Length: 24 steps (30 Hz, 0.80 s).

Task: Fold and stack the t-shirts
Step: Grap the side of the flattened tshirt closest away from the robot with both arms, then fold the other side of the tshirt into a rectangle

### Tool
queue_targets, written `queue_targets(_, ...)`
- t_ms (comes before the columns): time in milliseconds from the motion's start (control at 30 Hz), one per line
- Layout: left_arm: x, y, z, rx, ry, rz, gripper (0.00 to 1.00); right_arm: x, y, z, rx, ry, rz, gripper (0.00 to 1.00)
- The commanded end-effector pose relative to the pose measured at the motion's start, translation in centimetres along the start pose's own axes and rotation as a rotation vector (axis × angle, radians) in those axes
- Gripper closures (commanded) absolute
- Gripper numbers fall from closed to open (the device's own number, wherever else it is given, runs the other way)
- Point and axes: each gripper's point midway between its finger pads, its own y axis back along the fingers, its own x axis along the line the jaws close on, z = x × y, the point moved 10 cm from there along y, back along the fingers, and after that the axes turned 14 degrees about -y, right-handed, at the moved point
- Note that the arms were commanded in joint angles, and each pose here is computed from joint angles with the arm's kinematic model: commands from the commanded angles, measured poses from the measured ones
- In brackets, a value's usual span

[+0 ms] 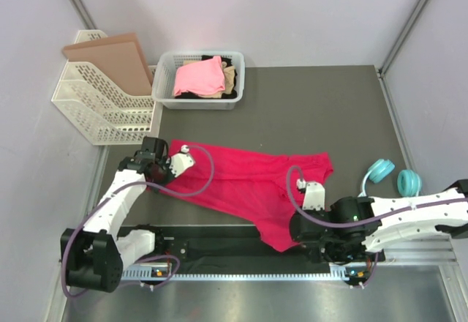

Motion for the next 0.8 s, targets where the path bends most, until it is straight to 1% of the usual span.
queue_targets(0, 2.2, 0.5, 1.4, -0.061, -0.009, 0.044, 1.00, -0.8, 0.7, 2.7, -0.112, -0.069, 0.000, 1.00)
queue_targets(67, 3.3, 0.4, 1.9, -0.064, -0.002, 0.051, 1.00, -0.8, 0.7, 3.9, -0.139, -0.106, 0.005, 1.00)
queue_targets(100, 3.6, 0.3, 2.1, -0.064, -0.002, 0.051, 1.00, -0.7, 0.8, 4.3, -0.145, -0.083, 0.014, 1.00)
queue_targets(167, 4.5, -0.1, 2.6, -0.058, 0.003, 0.046, 0.99, -0.3, 0.9, 5.4, -0.170, -0.106, 0.026, 1.00)
queue_targets(200, 4.9, -0.2, 2.8, -0.055, 0.006, 0.047, 0.99, -0.4, 0.9, 5.8, -0.183, -0.078, 0.016, 1.00)
queue_targets(267, 5.6, -0.7, 3.2, -0.046, 0.007, 0.042, 0.99, 0.0, 0.8, 6.9, -0.205, -0.082, -0.012, 1.00)
queue_targets(333, 6.2, -0.9, 3.4, -0.047, 0.010, 0.045, 0.99, 0.4, 0.6, 7.6, -0.223, -0.049, -0.027, 1.00)
queue_targets(400, 6.7, -1.1, 3.7, -0.043, 0.008, 0.049, 0.99, 0.8, 0.7, 8.7, -0.249, -0.048, -0.011, 1.00)
queue_targets(633, 8.4, -1.0, 4.8, -0.058, 0.009, 0.063, 0.99, 1.3, 0.4, 11.5, -0.292, -0.041, -0.031, 1.00)
queue_targets(767, 9.0, -1.7, 5.6, -0.055, 0.008, 0.047, 0.99, 1.0, -0.2, 12.8, -0.304, -0.044, -0.052, 1.00)
